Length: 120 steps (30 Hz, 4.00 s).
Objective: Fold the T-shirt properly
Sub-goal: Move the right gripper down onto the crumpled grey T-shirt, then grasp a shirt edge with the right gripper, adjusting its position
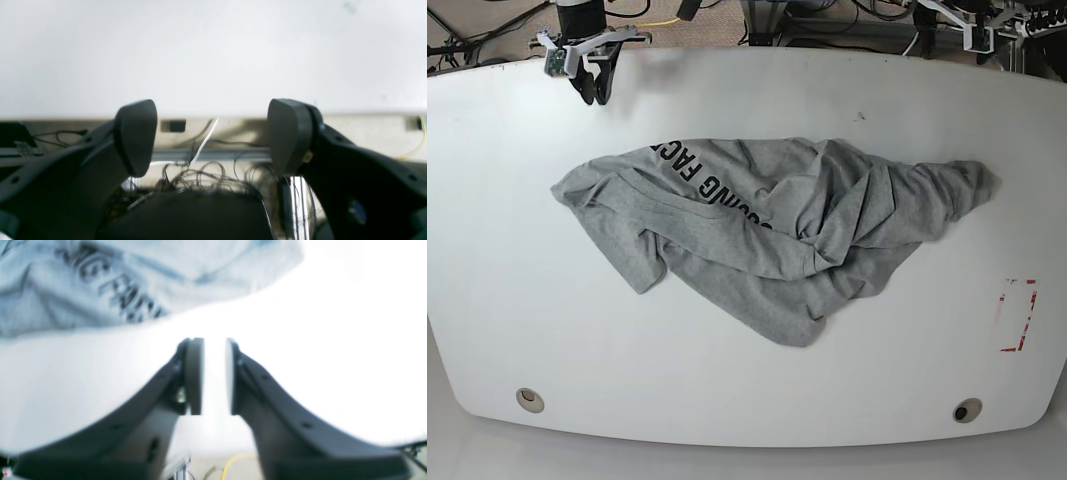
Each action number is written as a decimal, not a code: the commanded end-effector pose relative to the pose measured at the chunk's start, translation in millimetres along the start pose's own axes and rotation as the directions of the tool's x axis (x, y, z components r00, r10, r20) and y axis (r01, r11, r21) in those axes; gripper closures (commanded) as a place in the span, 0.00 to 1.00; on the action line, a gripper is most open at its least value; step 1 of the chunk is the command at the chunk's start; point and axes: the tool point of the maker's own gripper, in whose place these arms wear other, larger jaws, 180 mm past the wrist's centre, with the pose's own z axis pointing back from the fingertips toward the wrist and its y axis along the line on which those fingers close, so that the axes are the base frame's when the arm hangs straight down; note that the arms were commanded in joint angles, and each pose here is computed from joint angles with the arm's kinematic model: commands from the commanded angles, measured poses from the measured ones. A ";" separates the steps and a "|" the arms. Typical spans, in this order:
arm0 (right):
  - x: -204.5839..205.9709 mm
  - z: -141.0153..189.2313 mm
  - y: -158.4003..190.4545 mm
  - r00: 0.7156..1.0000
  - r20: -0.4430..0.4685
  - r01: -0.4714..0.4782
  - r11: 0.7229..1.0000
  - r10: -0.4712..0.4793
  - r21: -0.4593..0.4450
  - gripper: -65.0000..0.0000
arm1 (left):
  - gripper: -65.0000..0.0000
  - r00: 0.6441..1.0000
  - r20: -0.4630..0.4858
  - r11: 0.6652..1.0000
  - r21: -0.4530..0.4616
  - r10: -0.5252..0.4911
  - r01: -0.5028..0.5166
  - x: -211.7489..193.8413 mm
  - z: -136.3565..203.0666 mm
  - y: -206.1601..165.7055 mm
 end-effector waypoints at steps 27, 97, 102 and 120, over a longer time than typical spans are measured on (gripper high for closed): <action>83.8 -118.2 159.8 0.828 0.117 -0.540 0.723 0.549 0.430 0.61 | 0.25 0.975 0.217 0.995 0.072 0.046 -0.063 64.6 -31.1 12.6; 47.4 -198.4 166.7 0.714 0.002 -0.619 0.630 0.700 0.470 0.33 | 0.25 0.938 0.343 0.994 0.107 -0.044 0.007 115.1 -53.0 18.8; 64.6 -199.8 166.3 0.711 0.034 -0.640 0.626 0.703 0.446 0.33 | 0.25 0.938 0.343 0.994 0.107 -0.044 0.007 115.1 -53.0 18.8; 111.0 -199.9 137.4 0.742 0.054 -0.644 0.687 0.669 0.336 0.33 | 0.25 0.937 0.347 0.994 0.107 -0.045 0.008 116.9 -53.5 19.1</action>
